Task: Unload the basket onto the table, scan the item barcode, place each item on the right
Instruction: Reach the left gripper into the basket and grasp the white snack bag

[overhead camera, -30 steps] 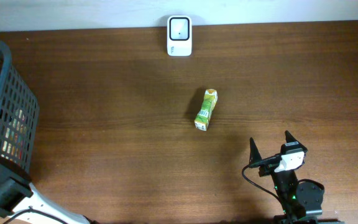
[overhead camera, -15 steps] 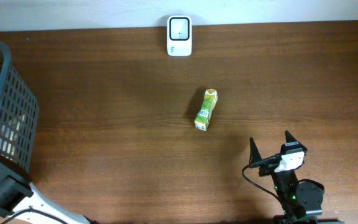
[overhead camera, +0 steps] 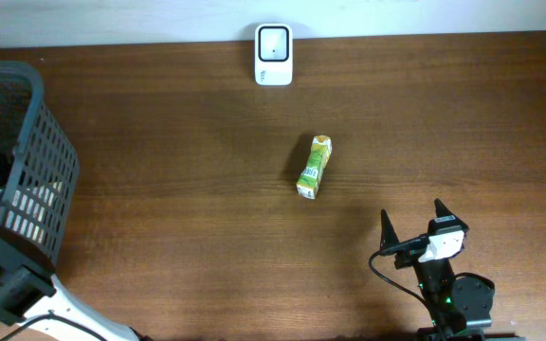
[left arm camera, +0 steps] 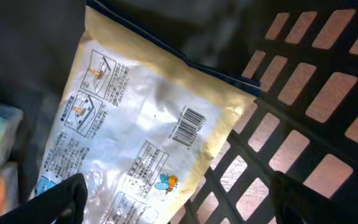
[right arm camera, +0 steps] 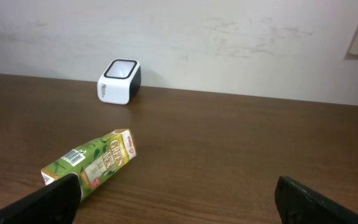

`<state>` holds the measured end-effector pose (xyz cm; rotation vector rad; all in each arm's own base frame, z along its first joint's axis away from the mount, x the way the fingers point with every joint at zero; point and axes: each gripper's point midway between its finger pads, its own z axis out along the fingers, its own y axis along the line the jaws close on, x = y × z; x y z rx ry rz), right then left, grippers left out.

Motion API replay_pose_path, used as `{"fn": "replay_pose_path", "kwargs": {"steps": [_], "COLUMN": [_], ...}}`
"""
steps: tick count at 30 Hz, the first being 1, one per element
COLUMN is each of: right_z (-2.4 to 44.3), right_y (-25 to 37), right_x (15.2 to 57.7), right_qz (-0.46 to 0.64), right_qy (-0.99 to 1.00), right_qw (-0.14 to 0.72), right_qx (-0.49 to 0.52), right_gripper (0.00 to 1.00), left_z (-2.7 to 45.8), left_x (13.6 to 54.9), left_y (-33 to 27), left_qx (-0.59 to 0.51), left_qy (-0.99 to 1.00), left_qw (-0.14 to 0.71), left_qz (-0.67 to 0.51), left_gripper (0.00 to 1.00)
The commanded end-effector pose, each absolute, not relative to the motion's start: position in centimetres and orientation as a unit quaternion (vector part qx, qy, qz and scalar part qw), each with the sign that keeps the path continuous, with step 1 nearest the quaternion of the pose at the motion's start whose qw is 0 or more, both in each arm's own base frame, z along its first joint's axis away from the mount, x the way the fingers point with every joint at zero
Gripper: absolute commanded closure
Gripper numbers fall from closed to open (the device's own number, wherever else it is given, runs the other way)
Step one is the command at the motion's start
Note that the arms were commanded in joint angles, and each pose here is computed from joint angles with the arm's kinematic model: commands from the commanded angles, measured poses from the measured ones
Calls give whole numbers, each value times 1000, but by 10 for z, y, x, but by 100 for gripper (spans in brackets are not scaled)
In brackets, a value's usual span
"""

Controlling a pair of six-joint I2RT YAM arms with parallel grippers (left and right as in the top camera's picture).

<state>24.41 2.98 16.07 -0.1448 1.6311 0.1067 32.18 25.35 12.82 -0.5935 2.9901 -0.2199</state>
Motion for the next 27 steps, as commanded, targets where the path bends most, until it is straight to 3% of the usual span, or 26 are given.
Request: {"fn": "replay_pose_path", "kwargs": {"steps": [1, 9, 27], "right_z": [158, 158, 158], "right_y": [32, 32, 32], "right_x": [244, 244, 244], "right_qz": [50, 50, 50], "right_qy": [728, 728, 728], "right_qw": [681, 681, 681], "right_qx": [-67, -67, -67], "right_gripper": [1, 1, 1], "left_z": [128, 62, -3], "left_x": [331, 331, 327], "left_y": [250, 259, 278], "left_qx": [-177, -176, -178], "left_qy": [979, 981, 983], "left_qw": [58, 55, 39], "left_qz": [-83, -62, -13], "left_gripper": [8, 2, 1]}}
